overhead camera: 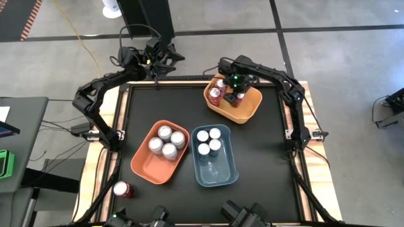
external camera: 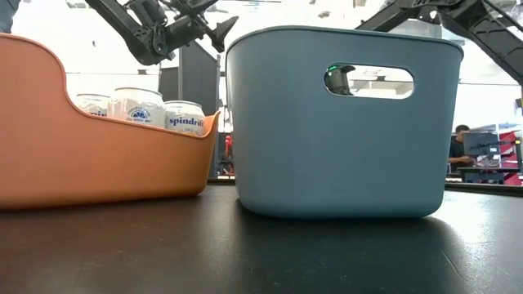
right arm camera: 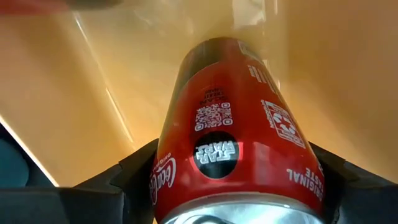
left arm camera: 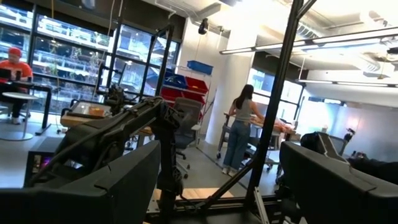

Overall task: Sort soda cans
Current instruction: Put the top red soda can into the yellow bin

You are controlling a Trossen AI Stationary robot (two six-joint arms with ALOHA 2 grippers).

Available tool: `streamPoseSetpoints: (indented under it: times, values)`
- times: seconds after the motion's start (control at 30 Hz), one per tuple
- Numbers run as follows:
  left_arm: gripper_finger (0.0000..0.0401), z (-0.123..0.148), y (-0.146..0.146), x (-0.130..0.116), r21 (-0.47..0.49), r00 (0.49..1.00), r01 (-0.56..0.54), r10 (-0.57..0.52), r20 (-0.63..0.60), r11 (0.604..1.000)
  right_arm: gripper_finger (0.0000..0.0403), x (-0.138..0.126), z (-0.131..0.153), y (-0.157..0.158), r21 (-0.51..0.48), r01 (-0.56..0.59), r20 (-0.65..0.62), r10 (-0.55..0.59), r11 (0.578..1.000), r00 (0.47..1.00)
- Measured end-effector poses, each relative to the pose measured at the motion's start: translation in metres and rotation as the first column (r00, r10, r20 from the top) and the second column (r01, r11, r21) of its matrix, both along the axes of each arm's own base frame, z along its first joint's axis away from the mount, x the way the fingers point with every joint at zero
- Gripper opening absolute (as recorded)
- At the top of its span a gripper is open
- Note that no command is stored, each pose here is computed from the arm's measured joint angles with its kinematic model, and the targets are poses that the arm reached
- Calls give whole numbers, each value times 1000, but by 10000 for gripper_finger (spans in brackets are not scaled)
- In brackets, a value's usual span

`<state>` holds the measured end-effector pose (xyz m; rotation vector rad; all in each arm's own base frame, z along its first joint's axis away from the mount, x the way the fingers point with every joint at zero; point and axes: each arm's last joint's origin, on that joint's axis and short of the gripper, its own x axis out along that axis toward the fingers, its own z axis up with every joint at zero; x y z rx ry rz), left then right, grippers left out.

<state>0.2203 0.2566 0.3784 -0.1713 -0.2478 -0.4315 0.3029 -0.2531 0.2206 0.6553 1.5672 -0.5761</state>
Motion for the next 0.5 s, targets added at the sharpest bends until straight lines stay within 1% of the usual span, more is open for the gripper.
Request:
streamPoseSetpoints:
  times: [0.03,0.13,0.27,0.5]
  values:
    - [322,0,0,0,0,1000,0,0,0,1000,303,1,1,0,-4,-8,8,8,1000,1000]
    - [322,0,0,0,0,1000,0,0,0,1000,329,6,3,-4,-38,-27,49,29,999,998]
    - [322,0,0,0,3,1000,-1,1,1,1000,358,8,5,-5,-50,-37,65,40,998,997]
    - [322,0,0,0,3,1000,-1,1,0,1000,367,10,5,-4,-55,-61,70,64,997,995]
